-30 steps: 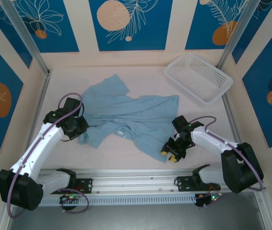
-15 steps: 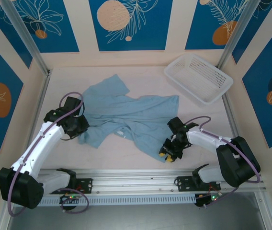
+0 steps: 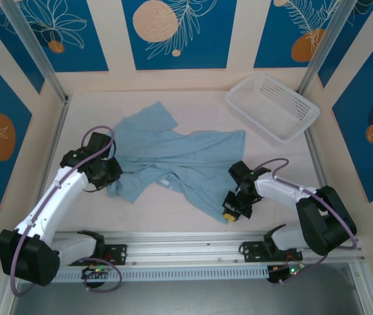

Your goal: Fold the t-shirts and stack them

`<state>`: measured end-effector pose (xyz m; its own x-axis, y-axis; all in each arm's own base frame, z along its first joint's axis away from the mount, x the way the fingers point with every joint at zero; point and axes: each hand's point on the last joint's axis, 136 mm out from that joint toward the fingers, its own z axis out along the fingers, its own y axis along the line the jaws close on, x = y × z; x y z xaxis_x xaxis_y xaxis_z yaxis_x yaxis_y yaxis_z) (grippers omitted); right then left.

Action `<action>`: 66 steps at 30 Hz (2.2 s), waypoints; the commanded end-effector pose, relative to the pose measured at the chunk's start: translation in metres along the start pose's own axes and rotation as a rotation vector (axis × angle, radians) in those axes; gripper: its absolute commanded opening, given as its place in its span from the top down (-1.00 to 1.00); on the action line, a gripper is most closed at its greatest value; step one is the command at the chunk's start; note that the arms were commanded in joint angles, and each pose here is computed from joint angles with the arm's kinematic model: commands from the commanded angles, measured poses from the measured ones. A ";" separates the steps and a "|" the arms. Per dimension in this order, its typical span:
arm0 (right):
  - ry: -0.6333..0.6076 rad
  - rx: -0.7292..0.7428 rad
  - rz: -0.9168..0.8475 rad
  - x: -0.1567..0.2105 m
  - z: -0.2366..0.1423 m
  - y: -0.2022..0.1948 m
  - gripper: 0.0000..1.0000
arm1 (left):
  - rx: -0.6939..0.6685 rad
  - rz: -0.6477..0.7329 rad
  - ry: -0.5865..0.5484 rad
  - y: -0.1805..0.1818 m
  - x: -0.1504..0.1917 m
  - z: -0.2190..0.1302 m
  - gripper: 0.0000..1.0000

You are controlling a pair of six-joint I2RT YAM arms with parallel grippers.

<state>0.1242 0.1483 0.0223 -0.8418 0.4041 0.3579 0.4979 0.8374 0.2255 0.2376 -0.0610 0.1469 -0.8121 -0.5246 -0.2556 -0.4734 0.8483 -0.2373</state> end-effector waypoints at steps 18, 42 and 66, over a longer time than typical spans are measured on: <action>-0.771 -0.504 -0.535 -0.055 -0.331 0.202 1.00 | 0.242 -0.043 -0.663 -0.073 -0.162 -0.226 1.00; -0.968 -1.058 -0.779 -0.021 -0.483 0.277 1.00 | 0.482 -0.069 -0.984 -0.116 -0.274 -0.342 1.00; -0.994 -1.169 -0.632 -0.156 -0.555 0.299 1.00 | 0.866 -0.093 -1.051 -0.096 -0.264 -0.430 1.00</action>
<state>0.5381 0.1221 0.5339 -0.4884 0.6075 -0.6264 -0.4505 0.4392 0.7773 0.3620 0.0346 0.6671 0.1069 -0.6885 -0.7173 0.2130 0.7205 -0.6599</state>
